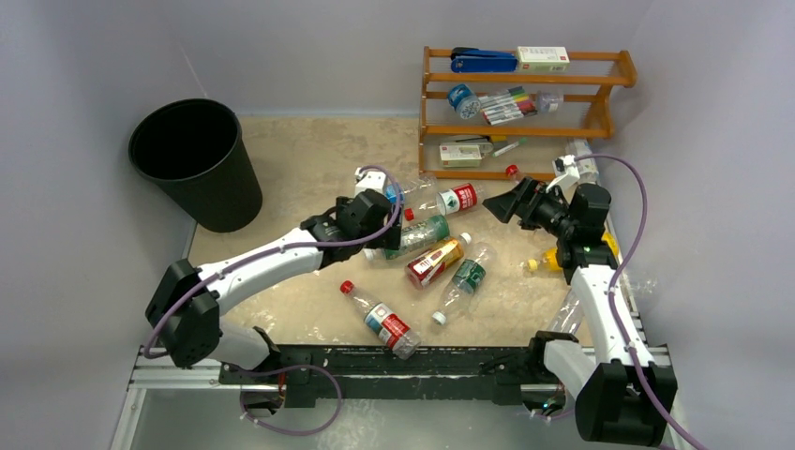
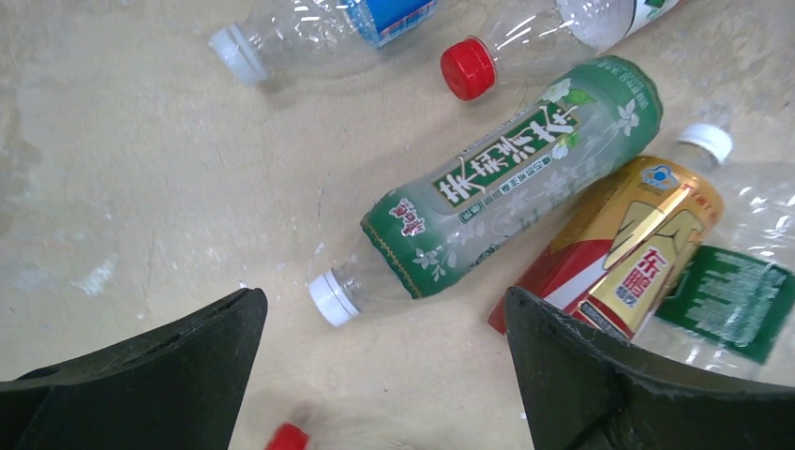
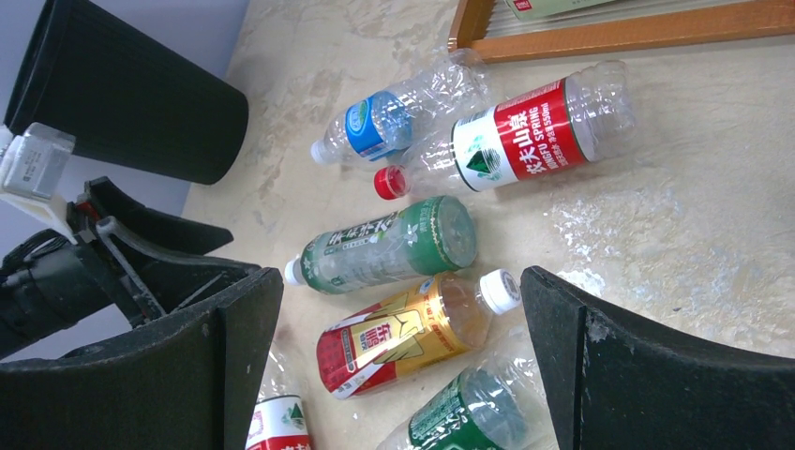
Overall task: Put the plastic bottles in the bin
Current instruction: Pick up the plastic bottle at the center of the board.
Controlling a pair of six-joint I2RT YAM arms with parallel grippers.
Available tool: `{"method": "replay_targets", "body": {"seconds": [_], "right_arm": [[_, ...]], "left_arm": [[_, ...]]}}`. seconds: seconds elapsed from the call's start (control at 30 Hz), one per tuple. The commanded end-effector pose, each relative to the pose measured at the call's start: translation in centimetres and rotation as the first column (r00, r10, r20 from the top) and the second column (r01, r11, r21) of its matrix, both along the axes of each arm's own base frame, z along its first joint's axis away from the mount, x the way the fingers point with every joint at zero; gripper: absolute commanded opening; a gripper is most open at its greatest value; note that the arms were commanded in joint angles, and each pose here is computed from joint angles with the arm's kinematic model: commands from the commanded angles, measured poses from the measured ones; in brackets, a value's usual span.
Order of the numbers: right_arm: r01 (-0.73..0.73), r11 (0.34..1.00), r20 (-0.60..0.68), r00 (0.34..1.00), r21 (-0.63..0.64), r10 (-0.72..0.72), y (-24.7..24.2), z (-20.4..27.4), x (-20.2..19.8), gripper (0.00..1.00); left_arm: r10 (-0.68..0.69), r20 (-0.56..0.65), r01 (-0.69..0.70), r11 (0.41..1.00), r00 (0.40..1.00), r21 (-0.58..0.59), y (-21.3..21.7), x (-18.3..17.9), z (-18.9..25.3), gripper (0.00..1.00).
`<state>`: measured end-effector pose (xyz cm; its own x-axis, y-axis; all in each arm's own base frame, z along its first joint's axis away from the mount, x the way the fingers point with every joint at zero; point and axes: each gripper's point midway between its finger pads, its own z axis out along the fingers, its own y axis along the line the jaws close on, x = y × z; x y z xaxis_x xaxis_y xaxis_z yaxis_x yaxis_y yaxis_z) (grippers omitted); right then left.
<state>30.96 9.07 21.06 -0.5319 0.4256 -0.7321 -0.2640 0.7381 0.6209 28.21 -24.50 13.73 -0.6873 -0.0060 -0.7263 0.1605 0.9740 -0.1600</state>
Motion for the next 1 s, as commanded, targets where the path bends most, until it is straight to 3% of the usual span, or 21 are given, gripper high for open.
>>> {"method": "replay_targets", "body": {"seconds": [0.0,0.27,0.77,0.97], "right_arm": [[0.004,1.000,0.076,0.997,-0.020,-0.002,-0.2,2.2,0.6,1.00],[0.001,1.000,0.063,0.998,-0.009,0.000,-0.1,1.4,0.7,1.00],[-0.007,1.000,0.050,0.999,-0.010,0.007,0.0,1.0,1.0,1.00],[-0.010,1.000,0.042,0.999,-0.004,0.010,0.0,0.6,1.1,1.00]], "left_arm": [[-0.134,0.100,0.121,0.985,0.986,0.121,-1.0,2.0,1.2,0.98],[-0.256,0.009,0.249,0.947,0.967,0.201,-2.8,2.2,-3.1,0.97],[-0.348,-0.067,0.354,0.921,0.935,0.163,-5.7,2.1,-7.4,0.97],[-0.337,-0.073,0.344,0.925,0.939,0.158,-6.0,2.1,-8.4,0.88]]}}
